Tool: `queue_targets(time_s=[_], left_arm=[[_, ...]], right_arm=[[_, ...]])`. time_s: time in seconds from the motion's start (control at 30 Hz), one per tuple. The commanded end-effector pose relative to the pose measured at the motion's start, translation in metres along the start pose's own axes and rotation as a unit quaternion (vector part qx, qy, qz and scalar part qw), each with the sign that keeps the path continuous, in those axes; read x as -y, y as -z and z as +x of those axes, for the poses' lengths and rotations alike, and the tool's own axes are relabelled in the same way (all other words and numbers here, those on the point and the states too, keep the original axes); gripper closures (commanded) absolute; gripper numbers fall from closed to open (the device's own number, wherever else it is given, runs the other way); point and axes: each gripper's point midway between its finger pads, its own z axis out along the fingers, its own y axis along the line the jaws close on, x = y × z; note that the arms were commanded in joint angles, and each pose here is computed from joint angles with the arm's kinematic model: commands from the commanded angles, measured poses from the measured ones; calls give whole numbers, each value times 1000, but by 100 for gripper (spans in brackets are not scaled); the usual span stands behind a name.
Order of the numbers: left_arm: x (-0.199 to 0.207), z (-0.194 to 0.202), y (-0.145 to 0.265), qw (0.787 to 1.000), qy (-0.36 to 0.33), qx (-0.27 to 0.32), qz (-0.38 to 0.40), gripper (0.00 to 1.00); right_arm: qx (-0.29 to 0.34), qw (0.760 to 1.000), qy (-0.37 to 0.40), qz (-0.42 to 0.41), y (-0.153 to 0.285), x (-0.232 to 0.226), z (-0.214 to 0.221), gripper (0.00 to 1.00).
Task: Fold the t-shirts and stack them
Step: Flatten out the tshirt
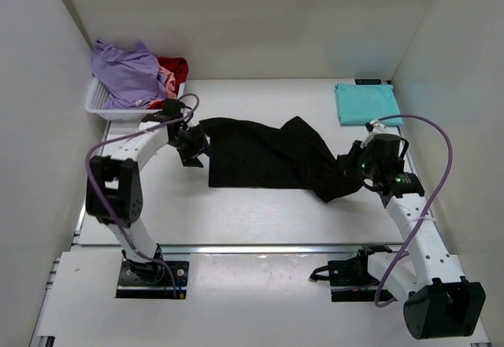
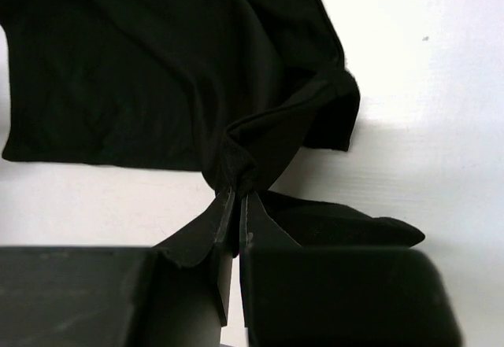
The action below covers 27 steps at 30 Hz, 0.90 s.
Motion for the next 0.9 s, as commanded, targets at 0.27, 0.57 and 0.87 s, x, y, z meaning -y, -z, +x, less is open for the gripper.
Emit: queue_targets(time_s=[0.27,0.57,0.87], left_arm=[[2,35,-23,994,-91,18,-64,29],[-34,48,-42,987,-93,-2,-132,29],[-37,48,-61,982,-99,18,-163,29]], right_arm=[[0,1000,10,-3,-12,-3,3,100],[-27,999,1,30,-14,18,29,100],[-42,999,6,31,-14,19,42,100]])
